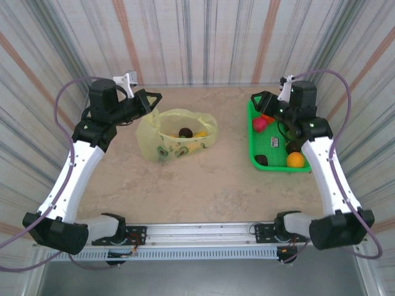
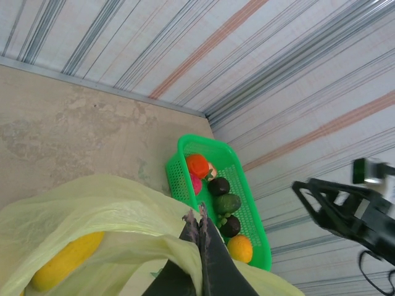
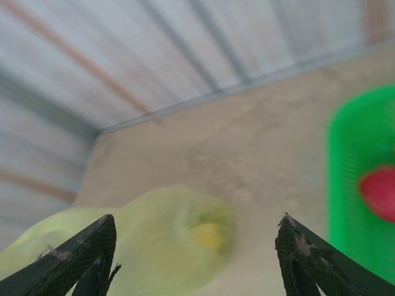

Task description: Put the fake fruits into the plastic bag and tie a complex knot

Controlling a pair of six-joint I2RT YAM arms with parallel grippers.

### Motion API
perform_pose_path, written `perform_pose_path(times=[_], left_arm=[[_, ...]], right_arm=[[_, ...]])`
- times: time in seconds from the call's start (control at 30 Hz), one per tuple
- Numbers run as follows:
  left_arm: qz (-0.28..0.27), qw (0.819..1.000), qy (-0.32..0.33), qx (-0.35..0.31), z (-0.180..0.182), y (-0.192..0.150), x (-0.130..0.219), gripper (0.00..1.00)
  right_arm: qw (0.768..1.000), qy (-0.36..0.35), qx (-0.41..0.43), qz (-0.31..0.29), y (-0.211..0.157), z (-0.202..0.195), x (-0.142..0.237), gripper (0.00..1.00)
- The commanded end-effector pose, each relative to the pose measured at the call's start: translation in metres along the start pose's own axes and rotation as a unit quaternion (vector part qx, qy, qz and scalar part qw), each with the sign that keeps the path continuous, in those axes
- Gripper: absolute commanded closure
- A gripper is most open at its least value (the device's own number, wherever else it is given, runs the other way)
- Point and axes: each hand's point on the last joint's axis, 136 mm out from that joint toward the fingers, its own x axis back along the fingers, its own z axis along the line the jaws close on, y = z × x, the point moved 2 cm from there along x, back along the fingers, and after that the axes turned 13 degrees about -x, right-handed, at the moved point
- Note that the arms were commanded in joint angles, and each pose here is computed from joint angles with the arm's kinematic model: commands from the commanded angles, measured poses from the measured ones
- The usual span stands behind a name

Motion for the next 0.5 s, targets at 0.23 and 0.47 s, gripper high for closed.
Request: perform_pose_path(times=[0.23, 0.47], left_arm=[[-0.018, 0.999, -0.023, -0.012, -0.013, 0.014, 0.008, 1.00], [-0.015, 1.000, -0.022, -0.010, -0.011, 0.012, 0.005, 1.00]], right_arm=[[0.938, -0.264, -0.220, 0.040, -0.007, -0.141, -0.092, 0.25], [0.914, -0.254, -0.311, 0.051, -0.012, -0.173, -0.158, 0.21]])
